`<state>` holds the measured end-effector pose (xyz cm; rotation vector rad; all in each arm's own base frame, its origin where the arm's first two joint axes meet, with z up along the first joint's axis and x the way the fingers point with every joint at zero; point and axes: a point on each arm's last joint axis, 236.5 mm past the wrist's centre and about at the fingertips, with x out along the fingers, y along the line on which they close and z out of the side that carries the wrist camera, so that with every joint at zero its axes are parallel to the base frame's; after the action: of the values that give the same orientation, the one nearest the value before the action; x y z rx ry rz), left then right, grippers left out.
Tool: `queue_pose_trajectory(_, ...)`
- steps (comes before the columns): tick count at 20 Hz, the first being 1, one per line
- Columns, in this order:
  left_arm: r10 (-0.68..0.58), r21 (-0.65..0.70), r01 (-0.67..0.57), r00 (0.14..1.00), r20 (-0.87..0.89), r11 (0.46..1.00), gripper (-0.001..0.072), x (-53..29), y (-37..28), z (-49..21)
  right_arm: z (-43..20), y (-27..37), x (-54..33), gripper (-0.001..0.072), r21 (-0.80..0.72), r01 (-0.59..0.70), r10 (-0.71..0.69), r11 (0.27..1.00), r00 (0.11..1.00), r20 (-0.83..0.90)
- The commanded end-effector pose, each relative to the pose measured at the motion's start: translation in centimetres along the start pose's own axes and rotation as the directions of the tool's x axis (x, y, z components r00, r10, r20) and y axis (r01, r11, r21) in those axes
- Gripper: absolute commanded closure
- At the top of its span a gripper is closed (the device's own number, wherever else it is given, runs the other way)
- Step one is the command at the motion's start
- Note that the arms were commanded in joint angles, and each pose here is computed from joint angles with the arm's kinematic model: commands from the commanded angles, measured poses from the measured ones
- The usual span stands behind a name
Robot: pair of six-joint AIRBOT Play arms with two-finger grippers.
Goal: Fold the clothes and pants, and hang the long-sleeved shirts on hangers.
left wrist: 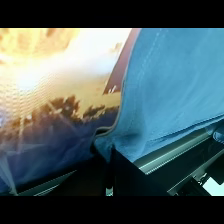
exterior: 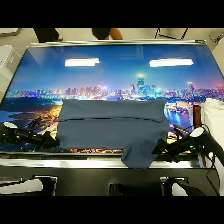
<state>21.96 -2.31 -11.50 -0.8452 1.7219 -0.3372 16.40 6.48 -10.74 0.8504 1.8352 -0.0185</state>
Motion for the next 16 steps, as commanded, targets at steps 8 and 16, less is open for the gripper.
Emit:
queue_pose_trajectory(8, -0.115, 0.05, 0.11, 0.986, 0.12, 0.993, 0.0688, -3.5, -5.4, 4.2, 7.1, 7.0, -9.4, 0.0673, -0.188, -0.051, 0.097, 0.981, 0.965, 0.243)
queue_pose_trajectory(16, -0.053, 0.157, 0.012, 0.964, 0.26, 0.988, 0.0686, -7.7, -12.3, 17.4, 20.1, 15.6, -13.1, 0.0672, -0.264, -0.04, 0.126, 0.964, 0.94, 0.316)
